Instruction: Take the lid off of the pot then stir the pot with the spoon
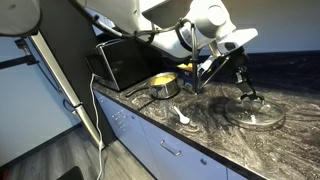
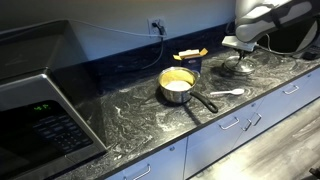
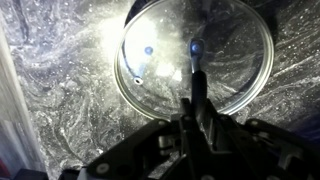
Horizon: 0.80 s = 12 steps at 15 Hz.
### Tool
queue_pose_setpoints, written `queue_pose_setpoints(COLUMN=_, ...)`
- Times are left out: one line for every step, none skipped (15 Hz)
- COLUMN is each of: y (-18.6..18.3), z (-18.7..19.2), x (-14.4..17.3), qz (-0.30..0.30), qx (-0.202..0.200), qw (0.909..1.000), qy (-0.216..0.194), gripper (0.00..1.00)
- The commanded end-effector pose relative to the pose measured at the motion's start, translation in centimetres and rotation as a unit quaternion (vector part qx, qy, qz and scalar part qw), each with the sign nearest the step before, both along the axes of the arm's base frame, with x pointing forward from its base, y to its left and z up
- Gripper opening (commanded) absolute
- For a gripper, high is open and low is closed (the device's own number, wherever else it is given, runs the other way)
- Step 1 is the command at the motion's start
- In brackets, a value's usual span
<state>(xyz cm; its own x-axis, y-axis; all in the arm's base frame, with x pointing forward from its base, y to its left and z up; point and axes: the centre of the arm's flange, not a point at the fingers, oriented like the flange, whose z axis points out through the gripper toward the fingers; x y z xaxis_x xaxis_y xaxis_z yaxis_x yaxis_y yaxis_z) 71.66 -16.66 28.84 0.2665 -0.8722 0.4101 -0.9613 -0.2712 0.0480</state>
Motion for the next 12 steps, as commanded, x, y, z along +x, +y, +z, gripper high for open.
queue_pose_setpoints(y=0.0, z=0.3, x=1.2, qz=-0.020, qx=-0.001, qw=0.9998, qy=0.002, gripper=0.04)
queue_pose_setpoints(y=0.0, z=0.2, x=1.3, qz=-0.020, qx=0.000, qw=0.9998, qy=0.003, gripper=0.04)
queue_pose_setpoints(y=0.0, z=0.0, x=1.3, qz=-0.022, qx=0.000, qw=0.9997, qy=0.005, gripper=0.04)
queue_pose_setpoints(y=0.0, z=-0.1, x=1.3, qz=-0.022, qx=0.001, qw=0.9997, qy=0.007, gripper=0.04)
queue_pose_setpoints(y=0.0, z=-0.2, x=1.3, qz=-0.023, qx=0.002, qw=0.9997, qy=0.009, gripper=0.24)
queue_pose_setpoints(y=0.0, z=-0.2, x=1.3, qz=-0.024, qx=0.002, qw=0.9997, qy=0.010, gripper=0.40)
queue_pose_setpoints(y=0.0, z=-0.2, x=1.3, qz=-0.025, qx=0.002, qw=0.9996, qy=0.011, gripper=0.47)
queue_pose_setpoints(y=0.1, z=-0.1, x=1.3, qz=-0.026, qx=0.002, qw=0.9996, qy=0.011, gripper=0.54)
queue_pose_setpoints(y=0.1, z=0.2, x=1.2, qz=-0.027, qx=0.003, qw=0.9996, qy=0.011, gripper=0.60)
queue_pose_setpoints(y=0.2, z=0.7, x=1.0, qz=-0.026, qx=0.005, qw=0.9996, qy=0.008, gripper=0.69)
queue_pose_setpoints(y=0.4, z=1.4, x=0.5, qz=-0.026, qx=0.003, qw=0.9996, qy=0.005, gripper=0.76)
queue_pose_setpoints(y=0.6, z=2.3, x=-0.1, qz=-0.028, qx=-0.002, qw=0.9995, qy=0.012, gripper=0.83)
